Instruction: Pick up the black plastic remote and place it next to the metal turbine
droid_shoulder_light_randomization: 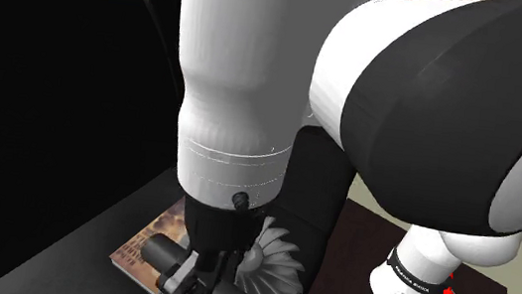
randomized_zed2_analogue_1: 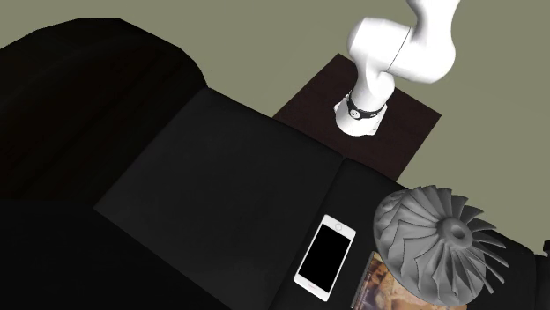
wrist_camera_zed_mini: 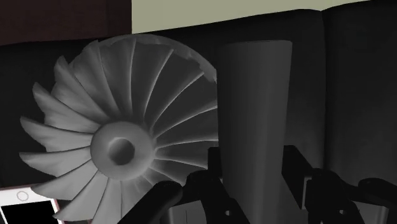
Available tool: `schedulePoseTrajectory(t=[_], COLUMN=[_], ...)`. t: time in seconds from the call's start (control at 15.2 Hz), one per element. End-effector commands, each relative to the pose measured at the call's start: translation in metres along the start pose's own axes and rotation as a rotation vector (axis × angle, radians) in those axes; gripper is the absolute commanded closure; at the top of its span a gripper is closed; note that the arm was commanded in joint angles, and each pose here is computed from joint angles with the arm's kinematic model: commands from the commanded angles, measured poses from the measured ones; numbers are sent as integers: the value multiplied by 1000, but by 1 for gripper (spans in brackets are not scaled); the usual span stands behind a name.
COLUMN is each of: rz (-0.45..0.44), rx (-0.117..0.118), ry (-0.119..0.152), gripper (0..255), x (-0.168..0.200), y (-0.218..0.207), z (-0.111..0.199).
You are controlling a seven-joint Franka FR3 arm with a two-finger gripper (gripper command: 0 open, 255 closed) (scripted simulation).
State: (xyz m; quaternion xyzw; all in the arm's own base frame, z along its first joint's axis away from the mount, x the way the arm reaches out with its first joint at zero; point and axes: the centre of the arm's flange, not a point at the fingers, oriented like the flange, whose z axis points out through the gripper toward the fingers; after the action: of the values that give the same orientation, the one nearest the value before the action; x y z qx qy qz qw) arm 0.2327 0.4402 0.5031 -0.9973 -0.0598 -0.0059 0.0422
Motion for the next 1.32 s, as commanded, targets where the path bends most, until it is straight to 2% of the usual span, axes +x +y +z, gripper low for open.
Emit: schedulePoseTrajectory(t=[0.0, 0.53, 1.25], rz=[3, 3, 3], rx=[2, 2, 2], ry=[0, 0, 0], gripper=[255, 255, 255], x=[0, -10, -11], y=[-26, -135, -130], z=[2, 11, 69])
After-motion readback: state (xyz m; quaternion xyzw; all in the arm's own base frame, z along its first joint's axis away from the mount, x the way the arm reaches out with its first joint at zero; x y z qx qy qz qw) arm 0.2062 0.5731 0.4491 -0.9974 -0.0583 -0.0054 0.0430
